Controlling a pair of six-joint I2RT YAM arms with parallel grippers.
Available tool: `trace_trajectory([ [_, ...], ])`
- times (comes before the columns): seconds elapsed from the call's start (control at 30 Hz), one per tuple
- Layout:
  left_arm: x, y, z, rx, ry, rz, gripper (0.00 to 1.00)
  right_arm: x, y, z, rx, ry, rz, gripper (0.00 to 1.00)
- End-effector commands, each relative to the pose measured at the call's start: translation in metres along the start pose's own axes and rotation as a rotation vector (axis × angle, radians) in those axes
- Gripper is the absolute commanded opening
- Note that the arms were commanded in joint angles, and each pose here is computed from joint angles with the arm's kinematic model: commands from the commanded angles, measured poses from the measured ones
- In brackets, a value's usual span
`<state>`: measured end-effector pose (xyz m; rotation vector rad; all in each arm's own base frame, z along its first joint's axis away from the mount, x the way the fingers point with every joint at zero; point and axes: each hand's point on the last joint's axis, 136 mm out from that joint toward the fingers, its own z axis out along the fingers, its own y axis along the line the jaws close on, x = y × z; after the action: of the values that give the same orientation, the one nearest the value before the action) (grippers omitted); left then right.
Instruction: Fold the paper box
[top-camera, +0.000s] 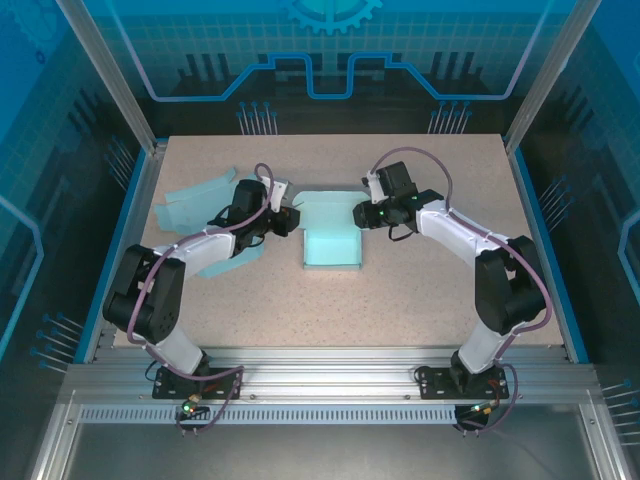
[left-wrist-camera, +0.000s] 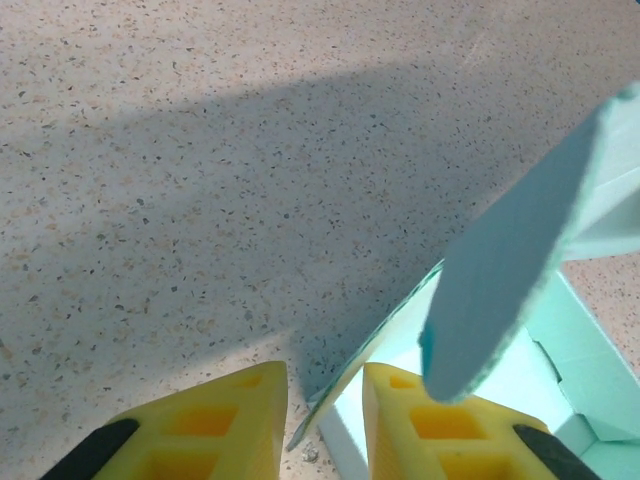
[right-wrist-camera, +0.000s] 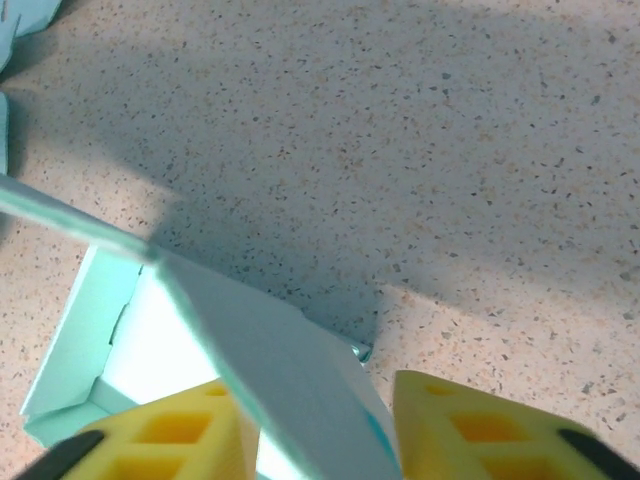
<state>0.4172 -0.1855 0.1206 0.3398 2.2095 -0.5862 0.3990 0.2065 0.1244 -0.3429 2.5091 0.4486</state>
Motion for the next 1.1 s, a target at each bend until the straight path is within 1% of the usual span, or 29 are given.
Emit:
trace_trajectory([
  [0.0,-0.016,-0.015,0.001,0.030,-0.034,-0.004,0.25,-0.004,0.011,-0.003,0.000,-0.023,-0.018,0.30],
  [0.1,-0.018,-0.025,0.002,0.032,-0.031,-0.028,0.23,-0.002,0.012,-0.005,0.027,-0.027,-0.016,0.23],
  [0.27,-0.019,-0.037,0.005,0.000,-0.055,-0.117,0.15,0.002,0.012,-0.009,0.090,-0.047,-0.002,0.14],
  [0.4,-0.021,-0.052,0.008,-0.023,-0.083,-0.158,0.14,0.006,0.011,-0.014,0.155,-0.068,0.006,0.05],
  [0.47,-0.023,-0.061,0.010,-0.030,-0.101,-0.178,0.14,0.005,0.010,-0.018,0.182,-0.088,0.010,0.02],
  [0.7,-0.032,-0.088,0.022,0.006,-0.143,-0.217,0.16,-0.002,0.003,-0.034,0.217,-0.183,0.033,0.00],
  [0.87,-0.036,-0.099,0.036,0.008,-0.162,-0.232,0.18,-0.009,0.001,-0.031,0.236,-0.211,0.024,0.00],
  [0.97,-0.026,-0.104,0.048,0.016,-0.137,-0.245,0.19,-0.006,-0.001,-0.024,0.239,-0.201,0.045,0.00],
  [1.07,-0.008,-0.104,0.057,0.009,-0.103,-0.254,0.19,0.001,-0.001,-0.016,0.231,-0.191,0.064,0.00],
])
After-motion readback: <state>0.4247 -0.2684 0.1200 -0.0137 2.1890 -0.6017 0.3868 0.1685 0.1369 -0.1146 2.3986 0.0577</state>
